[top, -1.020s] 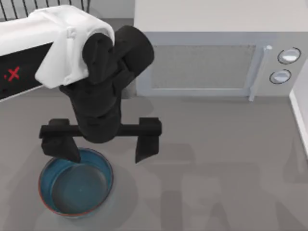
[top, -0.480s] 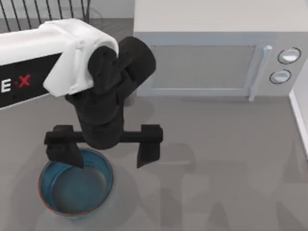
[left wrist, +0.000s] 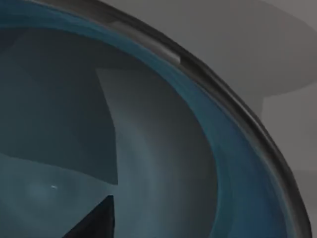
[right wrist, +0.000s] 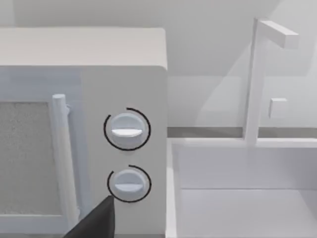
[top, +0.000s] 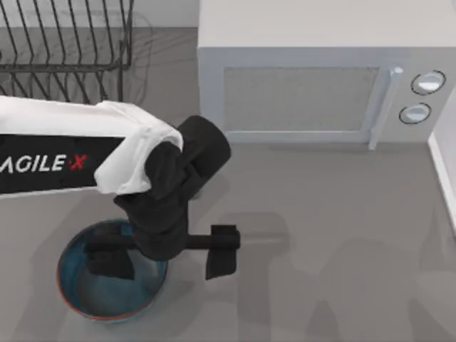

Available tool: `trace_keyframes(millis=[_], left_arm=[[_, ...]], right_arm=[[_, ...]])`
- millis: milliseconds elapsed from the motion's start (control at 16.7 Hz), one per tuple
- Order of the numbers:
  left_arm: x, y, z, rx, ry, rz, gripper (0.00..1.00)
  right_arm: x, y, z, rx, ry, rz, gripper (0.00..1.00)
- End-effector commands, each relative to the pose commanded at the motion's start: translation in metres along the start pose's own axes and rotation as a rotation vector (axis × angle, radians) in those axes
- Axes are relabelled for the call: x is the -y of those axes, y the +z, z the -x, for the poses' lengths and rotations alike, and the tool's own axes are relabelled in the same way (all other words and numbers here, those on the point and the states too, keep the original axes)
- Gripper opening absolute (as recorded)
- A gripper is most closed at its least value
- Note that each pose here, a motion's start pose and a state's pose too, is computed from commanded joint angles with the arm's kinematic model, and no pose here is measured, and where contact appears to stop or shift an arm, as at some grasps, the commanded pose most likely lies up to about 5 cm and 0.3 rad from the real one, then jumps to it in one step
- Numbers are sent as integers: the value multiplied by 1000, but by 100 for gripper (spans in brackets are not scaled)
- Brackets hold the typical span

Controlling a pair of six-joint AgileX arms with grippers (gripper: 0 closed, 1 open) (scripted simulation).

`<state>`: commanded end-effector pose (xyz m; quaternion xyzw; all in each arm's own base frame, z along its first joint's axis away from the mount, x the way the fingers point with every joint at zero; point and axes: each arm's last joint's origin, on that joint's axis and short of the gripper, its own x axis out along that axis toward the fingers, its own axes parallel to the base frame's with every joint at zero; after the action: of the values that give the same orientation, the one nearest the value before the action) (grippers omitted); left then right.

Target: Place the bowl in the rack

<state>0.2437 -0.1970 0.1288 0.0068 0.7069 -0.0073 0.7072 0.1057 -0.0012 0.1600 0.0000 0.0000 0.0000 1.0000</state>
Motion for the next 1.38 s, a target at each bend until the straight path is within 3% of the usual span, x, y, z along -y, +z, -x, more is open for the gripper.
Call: trace_keyframes(millis=[240, 1020, 1380], left_arm=[[0, 0, -1, 0, 0, 0, 100], [0, 0, -1, 0, 0, 0, 2], [0, 0, -1, 0, 0, 0, 0]], right_arm=[[0, 0, 0, 0, 0, 0, 100], [0, 0, 0, 0, 0, 0, 100], [0, 0, 0, 0, 0, 0, 100]])
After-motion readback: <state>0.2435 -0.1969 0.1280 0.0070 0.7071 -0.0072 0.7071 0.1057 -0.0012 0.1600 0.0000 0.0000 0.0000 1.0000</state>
